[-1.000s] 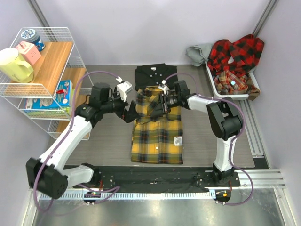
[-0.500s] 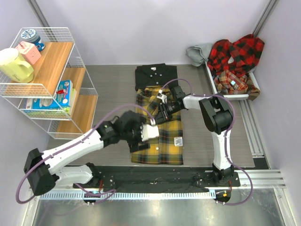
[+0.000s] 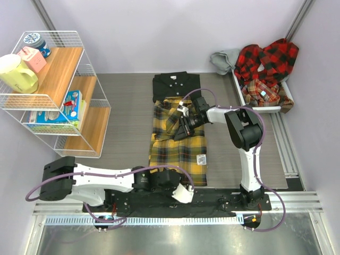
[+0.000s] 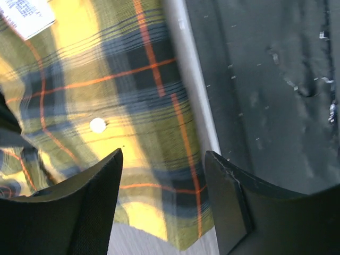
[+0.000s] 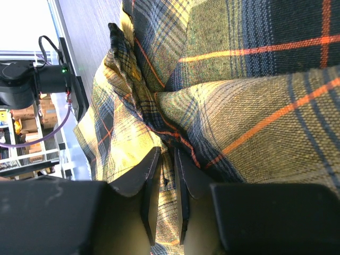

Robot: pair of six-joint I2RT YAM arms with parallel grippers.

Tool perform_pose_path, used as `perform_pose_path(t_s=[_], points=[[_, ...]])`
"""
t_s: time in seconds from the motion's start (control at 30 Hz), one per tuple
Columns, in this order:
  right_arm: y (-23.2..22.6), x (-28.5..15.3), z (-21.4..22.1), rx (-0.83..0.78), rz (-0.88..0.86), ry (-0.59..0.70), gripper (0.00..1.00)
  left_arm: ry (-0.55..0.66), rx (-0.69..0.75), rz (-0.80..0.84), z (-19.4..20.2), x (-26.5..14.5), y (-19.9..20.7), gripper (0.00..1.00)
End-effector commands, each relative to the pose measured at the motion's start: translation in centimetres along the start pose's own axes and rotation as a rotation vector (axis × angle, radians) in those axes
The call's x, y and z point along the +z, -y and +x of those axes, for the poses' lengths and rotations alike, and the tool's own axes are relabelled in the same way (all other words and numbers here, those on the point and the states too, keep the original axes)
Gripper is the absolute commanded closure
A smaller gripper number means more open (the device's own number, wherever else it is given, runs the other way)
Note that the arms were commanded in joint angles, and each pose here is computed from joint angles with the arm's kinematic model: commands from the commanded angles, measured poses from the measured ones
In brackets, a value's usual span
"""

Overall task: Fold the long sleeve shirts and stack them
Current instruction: Fold the shirt

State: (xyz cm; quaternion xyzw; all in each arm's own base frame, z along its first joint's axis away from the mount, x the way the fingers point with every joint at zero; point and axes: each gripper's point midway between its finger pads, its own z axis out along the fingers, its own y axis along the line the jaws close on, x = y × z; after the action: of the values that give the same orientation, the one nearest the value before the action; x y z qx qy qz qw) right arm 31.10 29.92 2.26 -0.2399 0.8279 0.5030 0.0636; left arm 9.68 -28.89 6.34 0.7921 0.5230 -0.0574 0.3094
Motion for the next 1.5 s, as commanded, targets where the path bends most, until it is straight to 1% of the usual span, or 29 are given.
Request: perform_pose_path(t_s=[0.0,0.03,0.13,0.23,0.33,0.4,0.5,0.53,0.6,0.63,0.7,0.73,0.77,0.83,0.87,0.9,0.93,1.0,1.03,1.07,1.1,1.13,1.17,1.2,1.27,1.33,1.37,1.43,1.47], points=[[4.0,1.0,1.1,-0.009,0.129,-0.022,0.77,0.07,0.04,-0.094,-2.6,0.9,-0.5,0.39],[4.0,1.1,1.1,-0.01,0.127,-0.021,0.77,0.068,0.044,-0.102,-2.7,1.1,-0.5,0.45],[4.2,1.1,1.4,-0.004,0.13,-0.025,0.77,0.04,0.052,-0.119,-2.3,2.2,-0.4,0.54],[4.1,1.2,1.7,0.002,0.12,-0.03,0.77,0.025,0.069,-0.114,-1.4,3.0,0.2,0.54],[4.3,1.3,1.6,0.0,0.121,-0.029,0.77,-0.001,0.085,-0.097,-0.4,3.6,0.9,0.5],[4.4,1.3,1.7,0.0,0.119,-0.03,0.78,-0.02,0.091,-0.091,0.4,4.1,1.3,0.5],[4.4,1.3,1.5,0.001,0.119,-0.028,0.78,-0.043,0.102,-0.116,0.8,4.6,1.1,0.52],[4.4,1.4,1.5,0.001,0.118,-0.028,0.78,-0.06,0.105,-0.112,1.1,4.9,1.2,0.63],[4.4,1.4,1.6,0.003,0.118,-0.028,0.78,-0.068,0.098,-0.106,1.3,5.0,1.4,0.77],[4.5,1.4,1.7,0.003,0.119,-0.03,0.78,-0.052,0.088,-0.113,0.7,4.6,1.0,0.91],[4.3,1.3,1.7,-0.005,0.122,-0.03,0.78,-0.049,0.062,-0.084,0.4,3.7,1.3,1.0],[4.3,1.3,1.9,-0.003,0.123,-0.032,0.78,-0.037,0.044,-0.075,-0.1,3.2,1.2,1.0],[4.1,1.1,1.8,-0.008,0.123,-0.029,0.78,0.013,0.021,-0.083,-1.9,2.0,0.3,1.0],[3.9,1.0,2.3,-0.002,0.119,-0.034,0.78,0.015,-0.027,-0.016,-2.3,0.5,1.0,1.0],[3.5,1.0,2.5,-0.005,0.113,-0.037,0.78,0.057,-0.045,-0.007,-4.0,-0.8,0.4,1.0],[2.9,0.9,2.3,-0.018,0.109,-0.031,0.78,0.069,-0.085,0.025,-4.4,-1.4,0.8,1.0],[2.7,0.9,2.9,-0.013,0.108,-0.039,0.78,0.045,-0.085,0.078,-4.0,-2.1,1.6,1.0],[1.6,0.7,2.9,-0.039,0.105,-0.037,0.78,0.085,-0.098,0.106,-5.3,-3.6,1.4,1.0],[1.4,0.8,3.6,-0.038,0.107,-0.046,0.78,0.084,-0.117,0.147,-5.3,-4.2,2.1,1.0],[1.2,0.8,3.8,-0.042,0.11,-0.048,0.78,0.092,-0.131,0.156,-5.6,-4.8,1.9,1.0],[0.6,0.8,3.9,-0.054,0.11,-0.05,0.78,0.127,-0.143,0.168,-6.8,-5.8,1.4,1.0],[0.5,0.9,4.7,-0.048,0.109,-0.062,0.78,0.12,-0.163,0.194,-6.8,-6.4,1.6,1.0],[0.1,1.0,5.0,-0.051,0.107,-0.068,0.78,0.118,-0.188,0.202,-6.8,-6.9,1.1,1.0],[-0.3,1.2,5.5,-0.053,0.103,-0.079,0.78,0.138,-0.201,0.196,-7.8,-7.7,0.2,1.0],[-1.5,1.2,6.5,-0.056,0.092,-0.088,0.78,0.119,-0.233,0.217,-7.4,-8.4,-0.5,1.0],[-3.0,1.5,7.7,-0.073,0.079,-0.102,0.78,0.138,-0.254,0.199,-7.9,-9.3,-2.2,1.0],[-3.5,1.5,8.1,-0.066,0.075,-0.104,0.78,0.128,-0.284,0.198,-7.3,-9.4,-3.2,1.0],[-4.5,1.8,9.6,-0.066,0.062,-0.127,0.78,0.133,-0.314,0.196,-7.3,-9.7,-4.9,1.0],[-5.3,1.7,9.6,-0.068,0.056,-0.122,0.78,0.119,-0.333,0.206,-6.4,-9.7,-5.7,1.0]])
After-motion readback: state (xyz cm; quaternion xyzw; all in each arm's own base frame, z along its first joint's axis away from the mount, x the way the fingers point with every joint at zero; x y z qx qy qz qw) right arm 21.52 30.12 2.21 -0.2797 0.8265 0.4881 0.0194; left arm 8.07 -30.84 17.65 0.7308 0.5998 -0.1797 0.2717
